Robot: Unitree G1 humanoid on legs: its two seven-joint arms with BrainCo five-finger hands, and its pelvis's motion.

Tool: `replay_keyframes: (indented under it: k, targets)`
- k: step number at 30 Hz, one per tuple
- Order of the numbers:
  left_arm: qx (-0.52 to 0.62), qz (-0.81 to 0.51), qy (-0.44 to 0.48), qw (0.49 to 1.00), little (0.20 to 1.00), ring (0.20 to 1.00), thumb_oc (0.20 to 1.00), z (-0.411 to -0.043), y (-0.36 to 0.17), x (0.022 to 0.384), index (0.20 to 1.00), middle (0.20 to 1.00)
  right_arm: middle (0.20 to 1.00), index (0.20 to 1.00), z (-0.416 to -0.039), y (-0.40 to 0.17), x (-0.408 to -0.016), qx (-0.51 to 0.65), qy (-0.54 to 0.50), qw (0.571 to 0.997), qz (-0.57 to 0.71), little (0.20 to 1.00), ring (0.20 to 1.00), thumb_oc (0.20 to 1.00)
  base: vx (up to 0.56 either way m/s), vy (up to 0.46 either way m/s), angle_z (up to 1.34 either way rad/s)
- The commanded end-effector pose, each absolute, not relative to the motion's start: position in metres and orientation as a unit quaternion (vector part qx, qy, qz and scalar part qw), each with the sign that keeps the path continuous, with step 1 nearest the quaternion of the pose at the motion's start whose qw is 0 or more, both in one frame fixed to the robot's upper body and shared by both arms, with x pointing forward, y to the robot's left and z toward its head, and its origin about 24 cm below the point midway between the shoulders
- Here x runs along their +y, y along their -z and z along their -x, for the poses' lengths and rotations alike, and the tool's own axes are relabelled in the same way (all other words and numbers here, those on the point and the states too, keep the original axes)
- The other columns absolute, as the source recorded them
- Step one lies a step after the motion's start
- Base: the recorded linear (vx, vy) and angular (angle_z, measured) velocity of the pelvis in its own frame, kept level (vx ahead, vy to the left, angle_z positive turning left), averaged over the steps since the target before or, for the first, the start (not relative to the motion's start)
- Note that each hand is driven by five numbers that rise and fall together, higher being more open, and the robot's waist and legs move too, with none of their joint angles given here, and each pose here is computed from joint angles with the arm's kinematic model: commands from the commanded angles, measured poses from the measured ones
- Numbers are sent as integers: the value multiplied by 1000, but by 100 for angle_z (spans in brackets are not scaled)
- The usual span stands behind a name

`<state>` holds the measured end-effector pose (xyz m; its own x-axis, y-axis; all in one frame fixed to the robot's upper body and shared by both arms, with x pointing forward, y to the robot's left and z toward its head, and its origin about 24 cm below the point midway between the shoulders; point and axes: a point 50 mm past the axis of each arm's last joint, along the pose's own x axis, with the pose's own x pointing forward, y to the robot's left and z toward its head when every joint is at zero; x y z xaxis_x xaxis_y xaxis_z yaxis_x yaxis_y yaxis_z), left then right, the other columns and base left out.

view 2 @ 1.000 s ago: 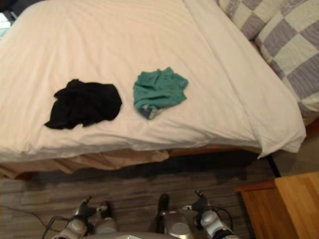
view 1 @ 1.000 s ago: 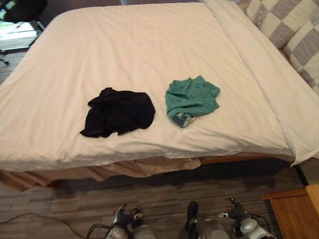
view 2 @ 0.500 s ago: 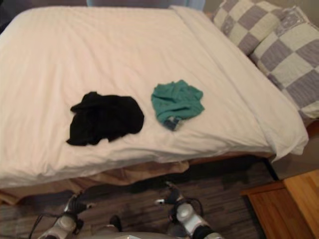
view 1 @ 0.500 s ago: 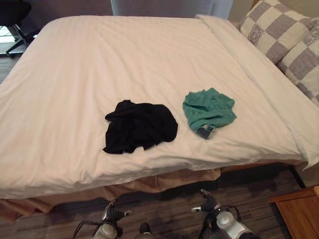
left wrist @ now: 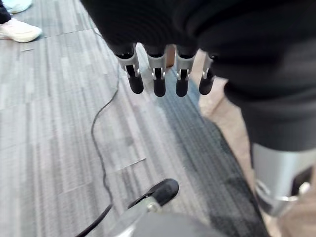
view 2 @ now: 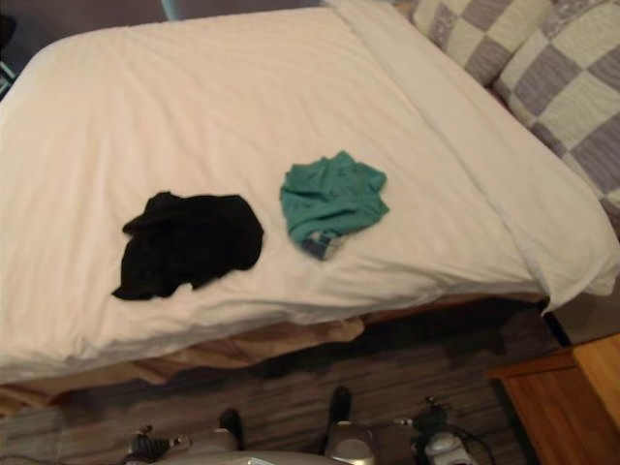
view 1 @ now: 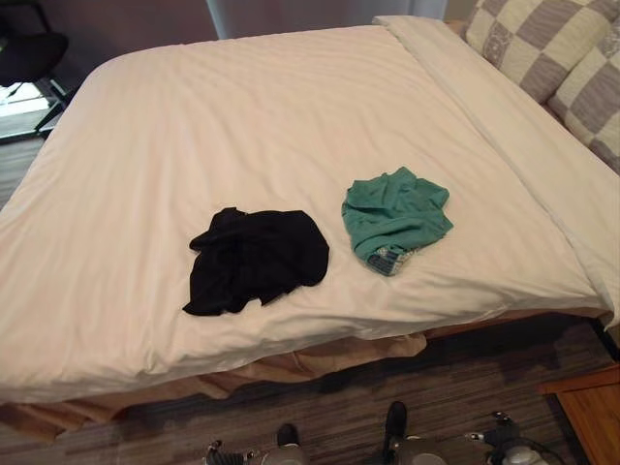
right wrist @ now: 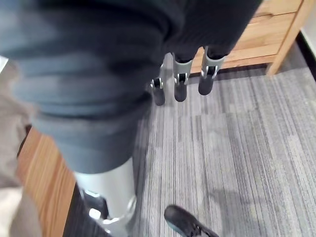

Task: Tidy up the quilt and then pick up the clothes from the bed and put them into the laundry hamper.

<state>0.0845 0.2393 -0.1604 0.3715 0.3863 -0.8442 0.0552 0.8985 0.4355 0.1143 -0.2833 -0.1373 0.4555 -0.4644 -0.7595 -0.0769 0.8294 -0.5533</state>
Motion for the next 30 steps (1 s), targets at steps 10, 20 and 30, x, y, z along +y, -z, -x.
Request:
replay_keyframes:
  k: [10, 20, 30]
  targets:
    - [36, -466, -235, 852, 1000, 1000, 1000, -227, -73, 374, 1000, 1000, 1000, 1000, -212, -62, -355, 77, 111, 818, 559, 1000, 1000, 1000, 51, 49, -2]
    - [-136, -458, -95, 873, 1000, 1000, 1000, -236, -166, 342, 1000, 1000, 1000, 1000, -257, -148, -300, -119, 11, 775, 621, 1000, 1000, 1000, 40, 6, -4]
    - [-14, -533, -104, 840, 1000, 1000, 1000, -278, -118, 345, 1000, 1000, 1000, 1000, -290, -182, -260, -219, 5, 769, 601, 1000, 1000, 1000, -67, -21, -4]
